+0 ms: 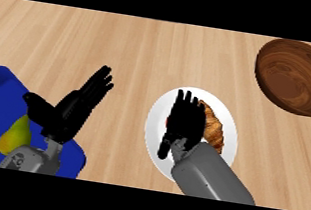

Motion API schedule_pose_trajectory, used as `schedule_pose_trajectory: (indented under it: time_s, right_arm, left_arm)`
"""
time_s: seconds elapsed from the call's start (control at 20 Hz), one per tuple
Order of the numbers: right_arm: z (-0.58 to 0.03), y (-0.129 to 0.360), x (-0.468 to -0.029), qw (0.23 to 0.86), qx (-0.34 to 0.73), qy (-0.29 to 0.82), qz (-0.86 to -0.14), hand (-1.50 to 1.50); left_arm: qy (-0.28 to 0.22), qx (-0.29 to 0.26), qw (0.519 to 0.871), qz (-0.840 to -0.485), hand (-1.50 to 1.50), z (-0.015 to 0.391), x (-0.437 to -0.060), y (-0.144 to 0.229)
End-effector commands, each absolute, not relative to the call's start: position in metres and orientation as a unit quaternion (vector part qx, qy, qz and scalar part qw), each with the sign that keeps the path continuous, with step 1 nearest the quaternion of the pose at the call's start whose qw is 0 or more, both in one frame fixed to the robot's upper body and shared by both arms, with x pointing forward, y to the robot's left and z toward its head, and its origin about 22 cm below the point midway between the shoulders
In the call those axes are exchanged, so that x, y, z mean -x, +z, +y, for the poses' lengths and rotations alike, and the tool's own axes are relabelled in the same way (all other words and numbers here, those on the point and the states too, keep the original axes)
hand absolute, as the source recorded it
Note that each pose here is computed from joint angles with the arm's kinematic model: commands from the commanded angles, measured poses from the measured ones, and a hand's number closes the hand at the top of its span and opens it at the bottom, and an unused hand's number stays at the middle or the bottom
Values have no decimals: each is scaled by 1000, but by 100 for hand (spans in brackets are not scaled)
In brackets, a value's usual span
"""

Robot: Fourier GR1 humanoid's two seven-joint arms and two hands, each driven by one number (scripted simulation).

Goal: Pick the tomato from the plate and place it in the bowl

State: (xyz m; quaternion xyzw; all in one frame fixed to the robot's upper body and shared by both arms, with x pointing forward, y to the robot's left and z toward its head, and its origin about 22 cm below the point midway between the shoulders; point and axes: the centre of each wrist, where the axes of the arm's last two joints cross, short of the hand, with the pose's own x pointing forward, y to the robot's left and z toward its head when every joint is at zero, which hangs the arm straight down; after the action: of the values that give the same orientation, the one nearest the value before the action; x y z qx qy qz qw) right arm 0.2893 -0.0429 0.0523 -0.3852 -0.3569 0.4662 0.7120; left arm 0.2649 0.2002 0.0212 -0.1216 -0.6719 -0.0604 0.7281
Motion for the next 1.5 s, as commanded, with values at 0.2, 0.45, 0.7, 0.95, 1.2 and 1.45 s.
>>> schedule_pose_trajectory:
  time_s: [0.2, 0.45, 0.7, 0.95, 1.2, 1.45]
  right_arm:
    - [-46, 47, -301, 741, 415, 434, -303, -150]
    - [-49, 20, -286, 741, 420, 426, -306, -150]
    - [-48, 25, -298, 722, 416, 435, -342, 150]
    - [-45, 11, -289, 699, 419, 450, -365, 150]
    - [-43, 8, -309, 693, 419, 457, -368, 150]
    - [-29, 15, -302, 667, 449, 463, -372, 150]
  left_arm:
    - [-65, 121, 731, -669, 0, 223, -269, 20]
    - [-54, 112, 727, -675, 0, 211, -246, 18]
    - [-55, 121, 723, -678, 0, 210, -270, 38]
    - [-58, 111, 726, -677, 0, 194, -264, 41]
    - [-61, 131, 727, -671, 0, 187, -250, 13]
    - [-68, 126, 723, -676, 0, 194, -268, 44]
